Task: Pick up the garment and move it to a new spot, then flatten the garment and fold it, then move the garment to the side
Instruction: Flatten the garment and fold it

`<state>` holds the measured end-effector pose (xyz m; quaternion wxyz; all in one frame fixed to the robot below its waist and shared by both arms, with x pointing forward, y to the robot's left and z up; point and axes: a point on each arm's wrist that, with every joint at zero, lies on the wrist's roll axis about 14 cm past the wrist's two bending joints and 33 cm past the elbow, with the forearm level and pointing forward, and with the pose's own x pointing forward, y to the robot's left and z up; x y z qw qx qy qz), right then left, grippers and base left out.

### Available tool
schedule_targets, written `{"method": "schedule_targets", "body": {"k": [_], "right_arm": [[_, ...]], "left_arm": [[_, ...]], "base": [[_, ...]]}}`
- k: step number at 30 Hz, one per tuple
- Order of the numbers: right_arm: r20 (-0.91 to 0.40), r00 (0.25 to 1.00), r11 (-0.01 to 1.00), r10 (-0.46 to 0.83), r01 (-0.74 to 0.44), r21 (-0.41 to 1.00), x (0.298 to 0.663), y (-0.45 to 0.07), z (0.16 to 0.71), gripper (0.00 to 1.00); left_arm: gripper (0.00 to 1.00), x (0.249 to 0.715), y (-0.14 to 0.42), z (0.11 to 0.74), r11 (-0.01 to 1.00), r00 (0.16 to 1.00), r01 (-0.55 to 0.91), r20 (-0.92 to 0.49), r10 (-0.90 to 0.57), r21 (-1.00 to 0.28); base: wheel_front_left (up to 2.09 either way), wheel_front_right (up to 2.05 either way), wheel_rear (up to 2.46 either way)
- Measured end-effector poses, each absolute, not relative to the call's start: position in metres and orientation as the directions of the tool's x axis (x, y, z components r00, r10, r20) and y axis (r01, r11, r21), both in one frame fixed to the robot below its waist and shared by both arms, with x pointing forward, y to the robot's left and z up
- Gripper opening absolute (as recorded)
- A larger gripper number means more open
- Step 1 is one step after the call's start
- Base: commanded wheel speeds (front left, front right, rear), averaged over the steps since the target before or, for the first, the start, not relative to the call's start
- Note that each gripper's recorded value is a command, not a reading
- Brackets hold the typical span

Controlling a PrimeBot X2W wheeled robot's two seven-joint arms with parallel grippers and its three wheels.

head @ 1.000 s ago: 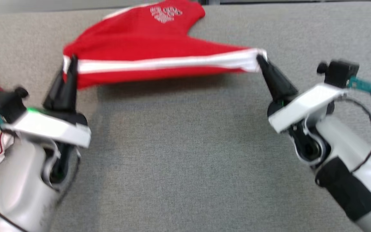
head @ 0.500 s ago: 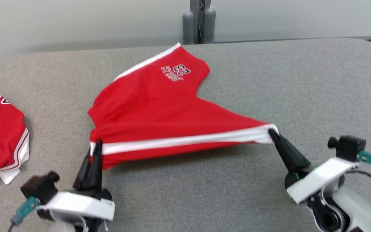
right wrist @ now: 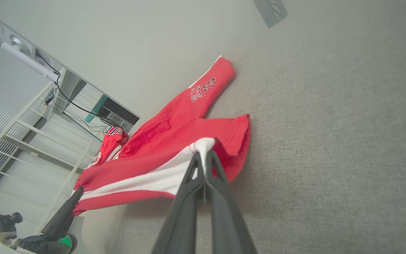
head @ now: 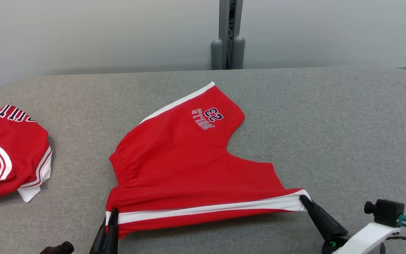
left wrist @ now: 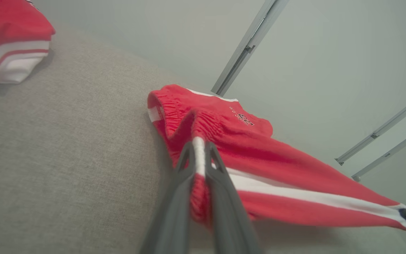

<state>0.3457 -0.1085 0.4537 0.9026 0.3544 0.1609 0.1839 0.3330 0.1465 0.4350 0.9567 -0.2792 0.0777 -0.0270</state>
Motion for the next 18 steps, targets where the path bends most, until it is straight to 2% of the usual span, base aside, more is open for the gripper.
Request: {"method": "schedule_targets", "body": {"k": [6,18], "right_arm": [[-0.138,0.890,0.722,0.435,-0.253,0.644,0.360,-0.111,0.459,0.00],[-0.001,0.892,0.747,0.451,-0.377,0.547,0.434,-0.083,0.508,0.00]], "left_arm": [[0.00,0.336,0.144,0.436,0.842,0.986,0.016,-0.131,-0.103,-0.539],[0.00,0.390,0.150,0.472,0.869,0.993,0.098,-0.009,-0.117,-0.484]], "base": [[0.00,0.00,0.00],[0.00,0.00,0.00]]}}
